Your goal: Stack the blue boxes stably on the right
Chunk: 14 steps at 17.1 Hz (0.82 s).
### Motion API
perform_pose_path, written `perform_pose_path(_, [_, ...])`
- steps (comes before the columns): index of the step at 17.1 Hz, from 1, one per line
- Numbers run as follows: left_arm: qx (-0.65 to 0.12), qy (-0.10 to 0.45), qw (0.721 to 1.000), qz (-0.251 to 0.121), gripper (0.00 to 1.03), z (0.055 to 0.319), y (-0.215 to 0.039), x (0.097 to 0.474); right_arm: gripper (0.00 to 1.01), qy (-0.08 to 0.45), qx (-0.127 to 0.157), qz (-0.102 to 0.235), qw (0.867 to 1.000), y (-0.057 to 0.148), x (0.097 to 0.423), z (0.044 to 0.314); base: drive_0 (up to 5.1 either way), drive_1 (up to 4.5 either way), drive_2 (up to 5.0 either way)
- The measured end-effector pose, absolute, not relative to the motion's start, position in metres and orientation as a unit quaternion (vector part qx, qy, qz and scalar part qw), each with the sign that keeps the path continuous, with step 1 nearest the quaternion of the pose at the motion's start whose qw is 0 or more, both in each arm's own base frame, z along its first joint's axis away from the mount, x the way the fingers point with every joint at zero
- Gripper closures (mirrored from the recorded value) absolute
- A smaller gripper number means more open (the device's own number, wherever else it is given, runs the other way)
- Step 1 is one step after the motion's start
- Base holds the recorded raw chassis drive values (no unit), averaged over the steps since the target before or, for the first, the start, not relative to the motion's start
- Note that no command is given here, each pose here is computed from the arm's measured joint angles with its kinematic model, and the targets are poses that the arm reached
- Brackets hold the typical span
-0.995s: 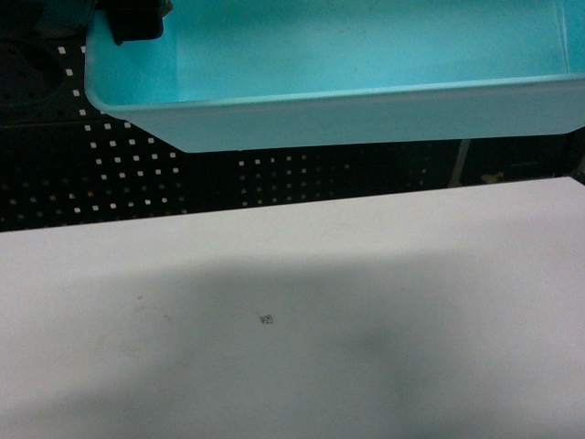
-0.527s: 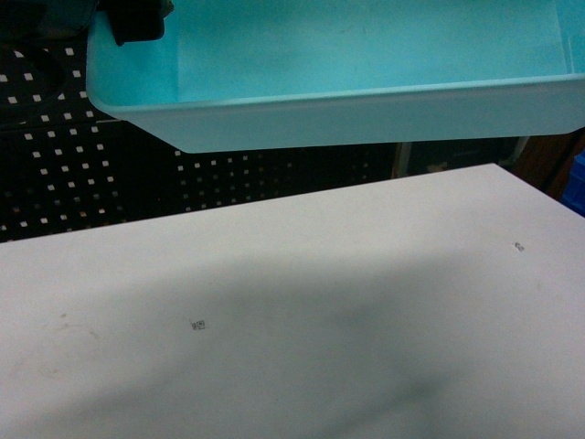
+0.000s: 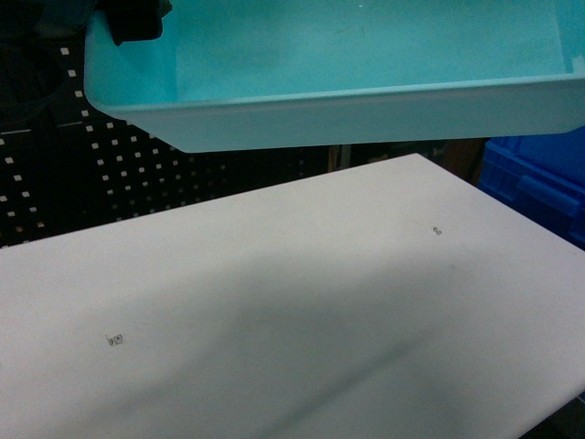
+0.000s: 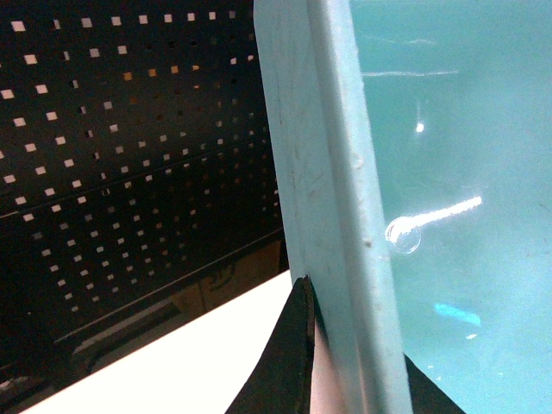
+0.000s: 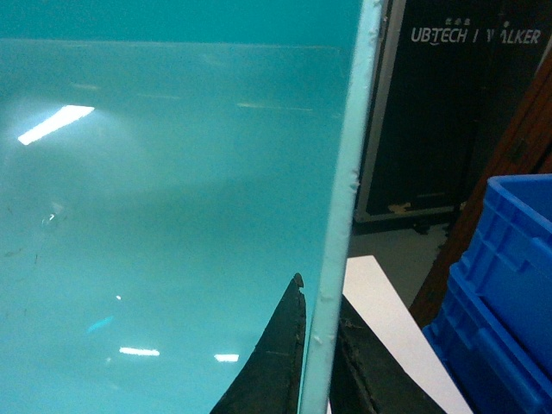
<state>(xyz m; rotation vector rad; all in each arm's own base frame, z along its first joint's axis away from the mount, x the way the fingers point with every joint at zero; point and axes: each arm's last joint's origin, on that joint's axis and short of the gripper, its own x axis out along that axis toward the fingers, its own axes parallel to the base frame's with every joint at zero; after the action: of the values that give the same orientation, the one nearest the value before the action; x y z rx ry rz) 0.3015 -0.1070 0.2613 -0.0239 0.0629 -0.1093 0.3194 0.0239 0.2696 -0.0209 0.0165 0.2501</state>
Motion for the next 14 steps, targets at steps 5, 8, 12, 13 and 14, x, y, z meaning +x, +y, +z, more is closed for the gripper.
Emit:
perform_pose_path(5, [-0.012,0.031,0.998,-0.055,0.97,0.2613,-0.1070,0.3015,0.94,0.008,-0.010,0.125,0.992,0.0240,0.3193,0.2696,-1.5,-1.49,-1.5])
perform_pose_path(8, [-0.012,0.031,0.998,-0.055,0.97,0.2613,-0.1070,0.3015,0.94,0.008,-0.010,0.125,0.992,0.0239,0.3194,0.2696,-1.5,-1.55,-1.5])
perform_pose_path(12, [-0.012,0.031,0.998,-0.055,0.97,0.2613,-0.1070,0.3015,0.94,0.008,-0.010,0.125,0.992,0.0239,0.3193,0.2695,-1.5,-1.45,-1.5])
perform_pose_path(13, [-0.012,0.031,0.998,-0.055,0.97,0.2613,-0.1070,0.3015,0.94,0.008,-0.010,0.125,0.992,0.0239,0.3193,0.2695,-1.4,-1.42,-1.4])
perform_pose_path(14, [-0.012,0.031,0.998,-0.055,0.97,0.2613,-0.1070,0.3015,0.94,0.008,-0.010,0.125,0.992,0.0239,0.3194,0.2696,-1.5,-1.48,-1.5])
